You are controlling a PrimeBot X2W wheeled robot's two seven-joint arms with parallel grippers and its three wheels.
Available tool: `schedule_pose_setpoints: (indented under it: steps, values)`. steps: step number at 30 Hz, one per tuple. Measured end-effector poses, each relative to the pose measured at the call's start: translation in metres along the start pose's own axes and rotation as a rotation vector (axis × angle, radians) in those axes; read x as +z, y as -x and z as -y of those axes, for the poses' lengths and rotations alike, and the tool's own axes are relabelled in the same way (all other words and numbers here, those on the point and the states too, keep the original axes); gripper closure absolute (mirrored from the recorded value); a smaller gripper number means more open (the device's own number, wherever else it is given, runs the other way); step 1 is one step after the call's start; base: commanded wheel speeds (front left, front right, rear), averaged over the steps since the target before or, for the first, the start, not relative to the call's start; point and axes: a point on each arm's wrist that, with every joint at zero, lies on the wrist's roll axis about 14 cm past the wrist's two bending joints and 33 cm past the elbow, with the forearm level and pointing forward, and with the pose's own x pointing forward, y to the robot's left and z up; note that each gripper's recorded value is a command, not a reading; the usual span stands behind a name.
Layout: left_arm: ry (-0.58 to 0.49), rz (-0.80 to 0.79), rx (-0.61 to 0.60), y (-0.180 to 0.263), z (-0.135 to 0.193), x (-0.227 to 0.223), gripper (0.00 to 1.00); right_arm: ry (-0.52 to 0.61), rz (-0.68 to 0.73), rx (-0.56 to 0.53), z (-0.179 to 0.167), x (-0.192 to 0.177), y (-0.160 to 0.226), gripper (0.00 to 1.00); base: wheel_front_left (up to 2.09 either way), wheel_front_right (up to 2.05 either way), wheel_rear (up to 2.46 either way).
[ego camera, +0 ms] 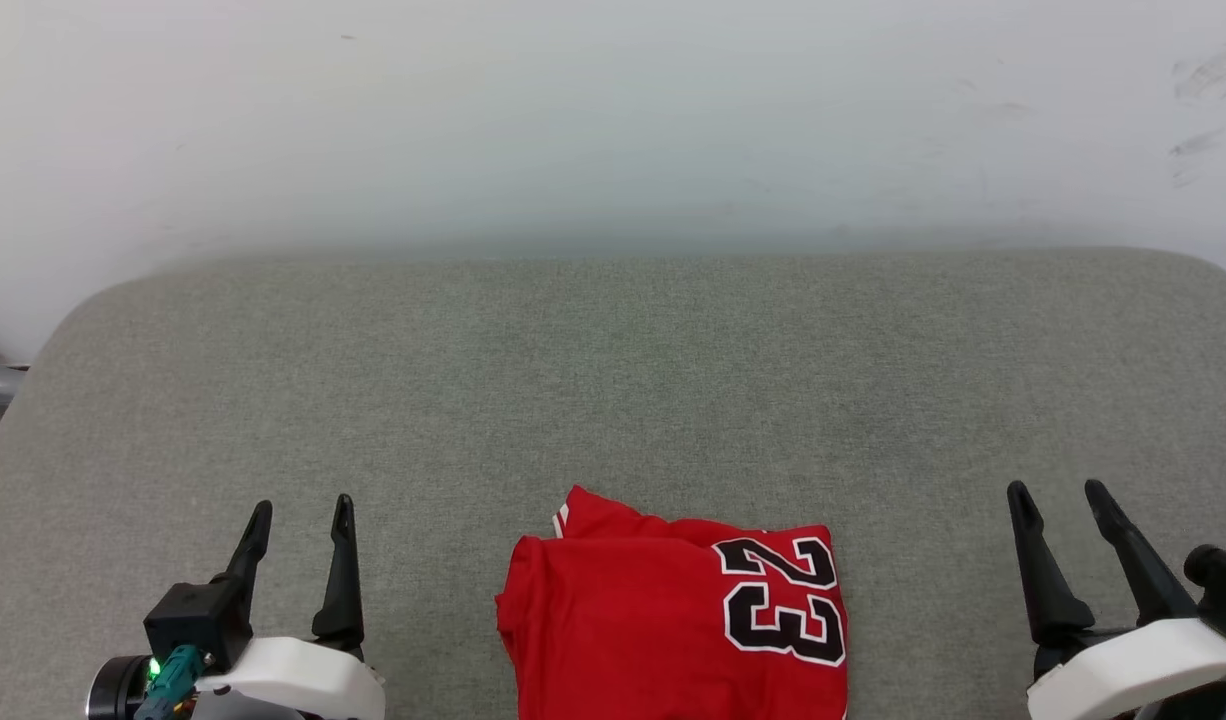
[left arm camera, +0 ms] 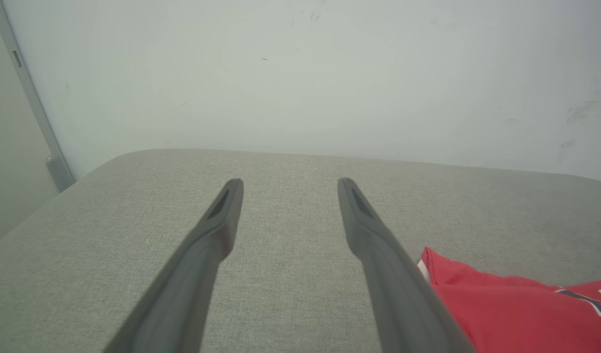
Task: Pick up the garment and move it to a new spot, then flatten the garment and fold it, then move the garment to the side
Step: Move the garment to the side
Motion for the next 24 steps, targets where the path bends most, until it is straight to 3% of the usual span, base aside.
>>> schedule_pose_setpoints:
  steps: [4, 9, 18, 24]
  values:
    - [0.001, 0.002, 0.005, -0.001, -0.001, 0.000, 0.00, -0.090, -0.063, -0.031, 0.011, -0.016, 0.001, 0.00, 0.00, 0.00, 0.00]
    - [0.005, 0.013, 0.002, -0.010, -0.001, 0.002, 0.00, -0.186, -0.278, -0.030, 0.023, -0.061, 0.001, 0.00, 0.00, 0.00, 0.00]
    - [0.025, 0.010, 0.002, -0.029, 0.002, -0.005, 0.00, -0.273, -0.699, 0.187, -0.037, -0.144, 0.002, 0.00, 0.00, 0.00, 0.00]
    - [0.025, -0.003, 0.027, -0.036, -0.005, -0.012, 0.00, -0.329, -0.874, 0.274, -0.062, -0.179, 0.009, 0.00, 0.00, 0.00, 0.00]
